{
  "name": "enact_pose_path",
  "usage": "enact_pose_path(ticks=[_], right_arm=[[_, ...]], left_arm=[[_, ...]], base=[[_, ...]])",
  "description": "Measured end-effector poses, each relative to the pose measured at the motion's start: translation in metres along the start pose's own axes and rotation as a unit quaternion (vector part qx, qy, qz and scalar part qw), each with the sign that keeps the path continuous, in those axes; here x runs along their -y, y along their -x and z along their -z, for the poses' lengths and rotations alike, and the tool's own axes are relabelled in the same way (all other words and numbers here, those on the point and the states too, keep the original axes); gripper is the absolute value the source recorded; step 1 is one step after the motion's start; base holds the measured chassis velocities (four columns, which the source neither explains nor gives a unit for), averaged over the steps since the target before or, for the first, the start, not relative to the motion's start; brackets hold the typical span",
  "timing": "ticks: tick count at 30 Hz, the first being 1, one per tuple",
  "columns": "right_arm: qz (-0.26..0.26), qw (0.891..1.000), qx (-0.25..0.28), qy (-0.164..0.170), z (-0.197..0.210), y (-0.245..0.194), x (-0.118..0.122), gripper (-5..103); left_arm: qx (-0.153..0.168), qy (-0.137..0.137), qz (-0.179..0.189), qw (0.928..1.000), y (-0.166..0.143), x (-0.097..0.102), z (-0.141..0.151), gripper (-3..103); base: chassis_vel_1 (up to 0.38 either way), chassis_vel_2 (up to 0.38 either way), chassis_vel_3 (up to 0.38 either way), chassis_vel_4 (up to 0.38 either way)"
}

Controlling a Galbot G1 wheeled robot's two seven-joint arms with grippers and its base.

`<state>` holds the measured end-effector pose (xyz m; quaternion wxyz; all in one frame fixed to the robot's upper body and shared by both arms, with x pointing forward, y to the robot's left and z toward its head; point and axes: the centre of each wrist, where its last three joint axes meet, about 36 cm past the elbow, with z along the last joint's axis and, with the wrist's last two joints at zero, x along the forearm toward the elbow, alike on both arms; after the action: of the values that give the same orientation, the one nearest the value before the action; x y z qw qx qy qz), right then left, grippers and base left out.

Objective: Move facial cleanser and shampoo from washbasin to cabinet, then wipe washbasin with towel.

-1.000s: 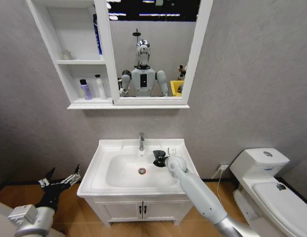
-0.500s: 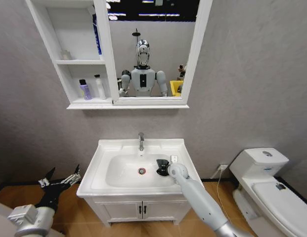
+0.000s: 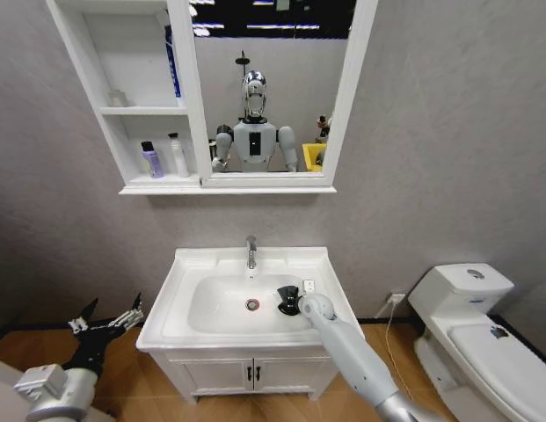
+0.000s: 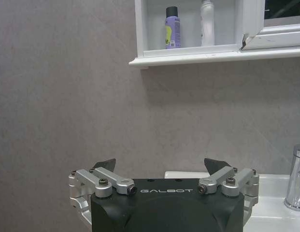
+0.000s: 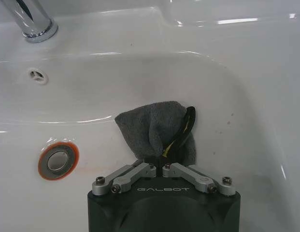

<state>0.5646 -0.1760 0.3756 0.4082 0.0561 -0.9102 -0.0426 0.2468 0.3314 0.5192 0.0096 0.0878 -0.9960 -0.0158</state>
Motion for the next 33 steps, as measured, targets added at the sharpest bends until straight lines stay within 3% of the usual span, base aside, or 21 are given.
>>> enact_pose_path(ticks=[13, 33], right_arm=[[0.024, 1.000, -0.003, -0.016, -0.004, 0.027, -0.018, 1], [0.082, 0.996, 0.022, -0.014, -0.010, 0.052, -0.040, 1]], left_arm=[[0.000, 0.000, 0.000, 1.0000, 0.000, 0.000, 0.000, 100], [0.000, 0.000, 0.000, 1.0000, 0.000, 0.000, 0.000, 100]], base=[[0.000, 0.000, 0.000, 0.000], [0.000, 0.000, 0.000, 0.000]])
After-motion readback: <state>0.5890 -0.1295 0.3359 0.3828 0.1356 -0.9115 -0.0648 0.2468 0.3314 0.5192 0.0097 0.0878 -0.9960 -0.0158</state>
